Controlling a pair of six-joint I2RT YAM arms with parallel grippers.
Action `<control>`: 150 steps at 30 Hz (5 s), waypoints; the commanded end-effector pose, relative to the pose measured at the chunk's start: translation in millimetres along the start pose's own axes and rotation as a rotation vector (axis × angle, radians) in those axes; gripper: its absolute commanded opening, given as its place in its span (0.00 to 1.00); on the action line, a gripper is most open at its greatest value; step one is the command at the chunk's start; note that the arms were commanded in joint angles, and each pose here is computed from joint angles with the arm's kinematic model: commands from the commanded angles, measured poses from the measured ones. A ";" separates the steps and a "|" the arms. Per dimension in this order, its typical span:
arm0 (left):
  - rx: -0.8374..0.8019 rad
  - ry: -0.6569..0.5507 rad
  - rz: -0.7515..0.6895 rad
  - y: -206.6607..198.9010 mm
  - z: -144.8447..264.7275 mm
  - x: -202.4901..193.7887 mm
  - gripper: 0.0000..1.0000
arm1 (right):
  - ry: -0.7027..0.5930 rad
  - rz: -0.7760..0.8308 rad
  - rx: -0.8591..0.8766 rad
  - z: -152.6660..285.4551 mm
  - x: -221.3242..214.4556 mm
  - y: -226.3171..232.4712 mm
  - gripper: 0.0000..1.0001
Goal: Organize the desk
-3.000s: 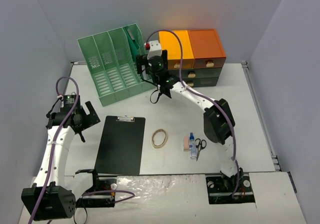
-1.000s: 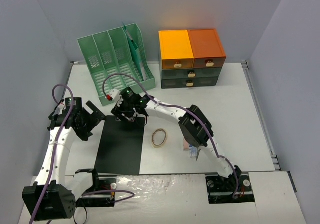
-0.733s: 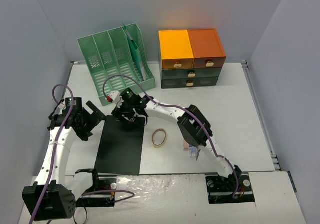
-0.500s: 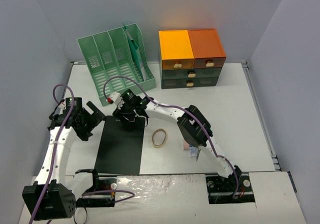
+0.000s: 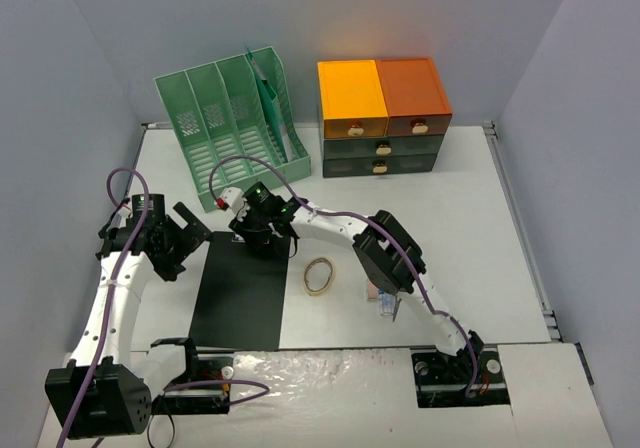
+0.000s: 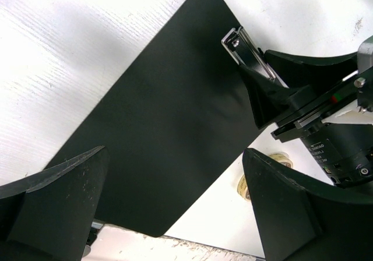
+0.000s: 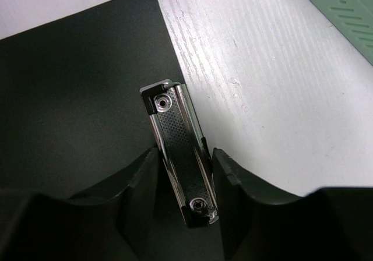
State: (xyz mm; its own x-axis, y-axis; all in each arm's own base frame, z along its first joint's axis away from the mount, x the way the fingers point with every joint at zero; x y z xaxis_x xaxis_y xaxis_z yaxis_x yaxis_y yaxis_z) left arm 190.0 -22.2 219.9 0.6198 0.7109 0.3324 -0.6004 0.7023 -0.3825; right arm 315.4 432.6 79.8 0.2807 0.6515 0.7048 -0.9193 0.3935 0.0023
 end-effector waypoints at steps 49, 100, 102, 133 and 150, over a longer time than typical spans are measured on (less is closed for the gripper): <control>-0.100 0.033 -0.300 -66.2 -27.8 1.5 0.97 | 0.022 -0.484 -0.297 122.9 29.0 -29.7 0.00; 0.147 -0.503 -1.507 -131.1 52.1 -125.6 0.97 | -0.024 -0.570 -0.193 190.1 71.7 -34.9 0.00; 0.167 -0.530 -1.542 -131.2 52.5 -133.9 0.97 | -0.022 -0.571 -0.200 191.6 71.6 -34.9 0.00; 0.349 -1.025 -1.804 -126.6 62.6 -220.8 0.97 | -0.110 -0.633 -0.187 250.5 92.3 -48.6 0.00; 0.496 -1.251 -1.957 -151.0 30.6 -245.4 0.97 | -0.092 -0.675 -0.083 262.7 90.1 -39.1 0.00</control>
State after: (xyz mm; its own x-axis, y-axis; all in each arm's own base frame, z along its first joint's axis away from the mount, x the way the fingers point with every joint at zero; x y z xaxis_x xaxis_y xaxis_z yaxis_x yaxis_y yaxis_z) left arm 103.4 -319.0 171.3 0.0980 -0.9157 0.3897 0.0164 0.3930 0.9194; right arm 317.6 314.0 280.0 0.7861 0.2563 0.5625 -0.4983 0.8013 0.3312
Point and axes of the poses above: each gripper's point midway between its finger pads, its own z axis back along the fingers, its own y axis along the line the jaws close on, x = y × z, the point moved 9 cm from there along z, back along the fingers, and after that the axes turned 1 degree about -z, right-handed, at the moved point
